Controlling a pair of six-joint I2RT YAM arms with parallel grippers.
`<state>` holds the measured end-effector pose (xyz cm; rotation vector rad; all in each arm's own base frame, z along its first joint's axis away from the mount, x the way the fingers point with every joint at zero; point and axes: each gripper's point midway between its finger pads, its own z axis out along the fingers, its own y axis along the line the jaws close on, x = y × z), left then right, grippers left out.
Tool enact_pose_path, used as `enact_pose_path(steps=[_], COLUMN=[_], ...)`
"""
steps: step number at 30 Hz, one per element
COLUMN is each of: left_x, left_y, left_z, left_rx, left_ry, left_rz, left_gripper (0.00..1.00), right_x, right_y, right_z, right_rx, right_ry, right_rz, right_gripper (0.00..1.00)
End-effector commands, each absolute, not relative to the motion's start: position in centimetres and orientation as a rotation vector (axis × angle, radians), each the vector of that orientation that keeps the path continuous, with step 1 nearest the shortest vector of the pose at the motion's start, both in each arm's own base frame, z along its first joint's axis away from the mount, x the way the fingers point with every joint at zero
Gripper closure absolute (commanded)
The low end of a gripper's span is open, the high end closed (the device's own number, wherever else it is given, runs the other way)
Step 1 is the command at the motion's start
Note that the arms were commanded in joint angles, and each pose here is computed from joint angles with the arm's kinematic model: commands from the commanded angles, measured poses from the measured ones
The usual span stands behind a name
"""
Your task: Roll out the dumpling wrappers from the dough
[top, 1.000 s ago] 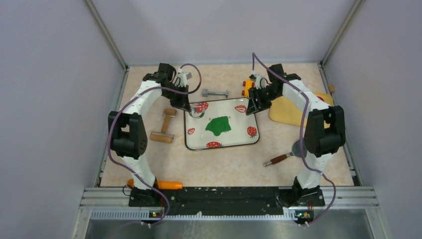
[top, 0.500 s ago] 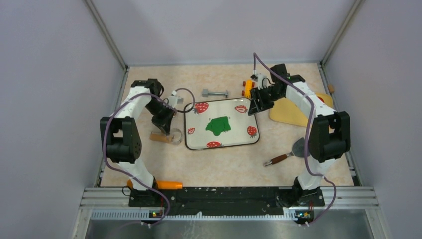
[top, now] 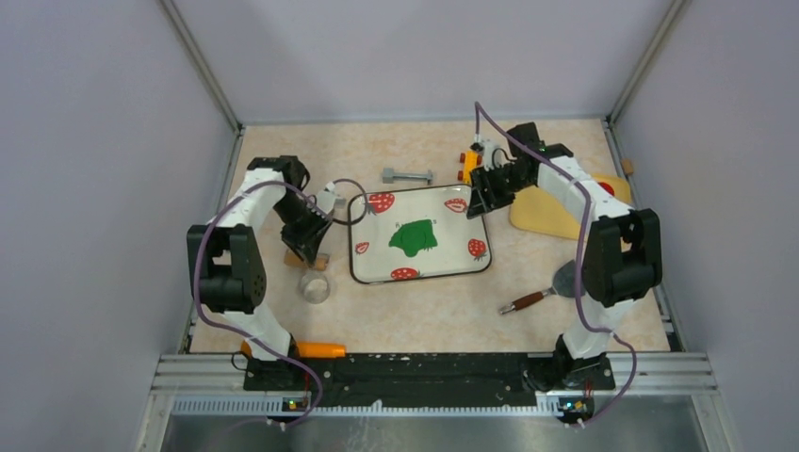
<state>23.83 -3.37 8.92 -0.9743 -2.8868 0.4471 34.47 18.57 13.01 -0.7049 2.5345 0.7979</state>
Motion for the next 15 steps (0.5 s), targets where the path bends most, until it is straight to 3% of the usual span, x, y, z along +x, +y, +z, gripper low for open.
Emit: enact_pose_path(steps=[1, 5, 8, 15], left_x=[26.3, 30.9, 34.3, 37.6], left_y=[-5.3, -7.6, -9.2, -10.7], left_z=[12.2, 14.2, 14.9, 11.8], left_rx=[-1.024, -0.880, -0.601, -0.170], left_ry=[-2.974, -3.175, -3.342, -3.450], left_rz=[0.572, 0.692, 0.802, 0.847], left_gripper=[0.60, 0.57, 0.57, 0.56], right_x=[35.0, 35.9, 36.0, 34.6], right_y=[19.4, 20.8, 22.9, 27.8], right_z=[14.0, 12.8, 11.9, 10.7], right_rx=[-0.819, -0.946, -1.089, -1.472], right_ry=[2.395, 2.296, 2.189, 1.890], right_rz=[0.800, 0.694, 0.620, 0.596], right_gripper=[0.52, 0.49, 0.46, 0.35])
